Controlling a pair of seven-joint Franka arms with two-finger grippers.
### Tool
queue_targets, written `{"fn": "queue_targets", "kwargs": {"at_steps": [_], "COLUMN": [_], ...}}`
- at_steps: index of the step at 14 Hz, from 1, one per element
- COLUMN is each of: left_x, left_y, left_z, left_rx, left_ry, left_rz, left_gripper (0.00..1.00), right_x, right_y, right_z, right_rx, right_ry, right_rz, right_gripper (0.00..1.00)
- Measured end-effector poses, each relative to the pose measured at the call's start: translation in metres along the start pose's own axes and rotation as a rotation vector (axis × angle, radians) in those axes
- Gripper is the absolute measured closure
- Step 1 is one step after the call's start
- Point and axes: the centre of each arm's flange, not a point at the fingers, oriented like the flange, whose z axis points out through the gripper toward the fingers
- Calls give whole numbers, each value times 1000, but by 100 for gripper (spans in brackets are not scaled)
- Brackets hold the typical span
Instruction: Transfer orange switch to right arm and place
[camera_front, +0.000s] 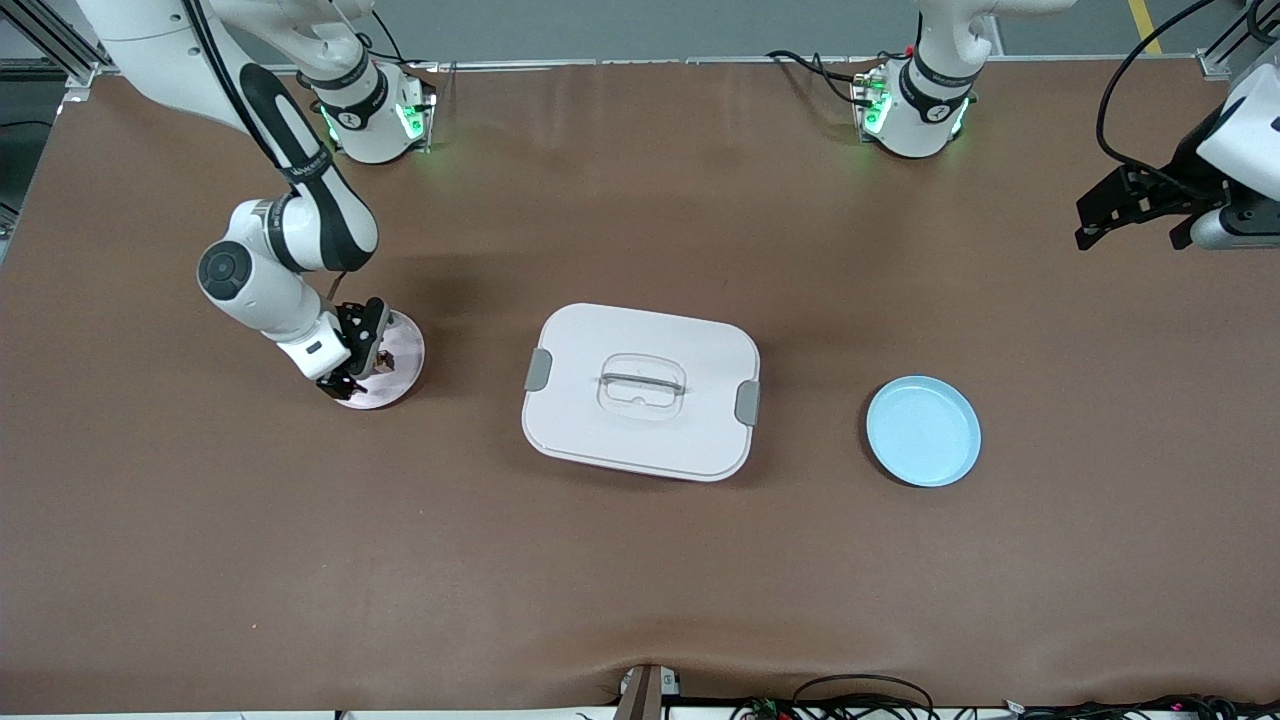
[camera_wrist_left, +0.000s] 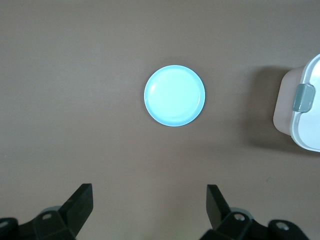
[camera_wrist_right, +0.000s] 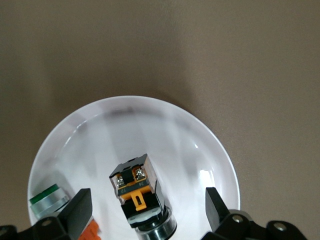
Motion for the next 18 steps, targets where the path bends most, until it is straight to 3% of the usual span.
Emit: {"fn": "queue_targets", "kwargs": {"at_steps": [5, 8, 10, 12, 18], "left_x": [0, 0, 0, 0, 0], "left_y": [-1, -1, -1, -1, -1], "left_z": [0, 0, 0, 1, 2], "left_rx": [0, 0, 0, 0, 0], "left_ry": [1, 1, 0, 0, -2], "left_rz": [-1, -1, -1, -1, -2], "left_gripper": [0, 0, 0, 0, 0], "right_x": [14, 23, 26, 27, 21], "right_y": [11, 22, 33, 43, 56], "right_z": [-49, -102, -145, -188, -297], "right_rx": [155, 256, 261, 254, 219], "right_ry": [-33, -114, -198, -244, -278], "right_rz": [215, 373, 451, 548, 836], "right_gripper": [0, 0, 0, 0, 0]}}
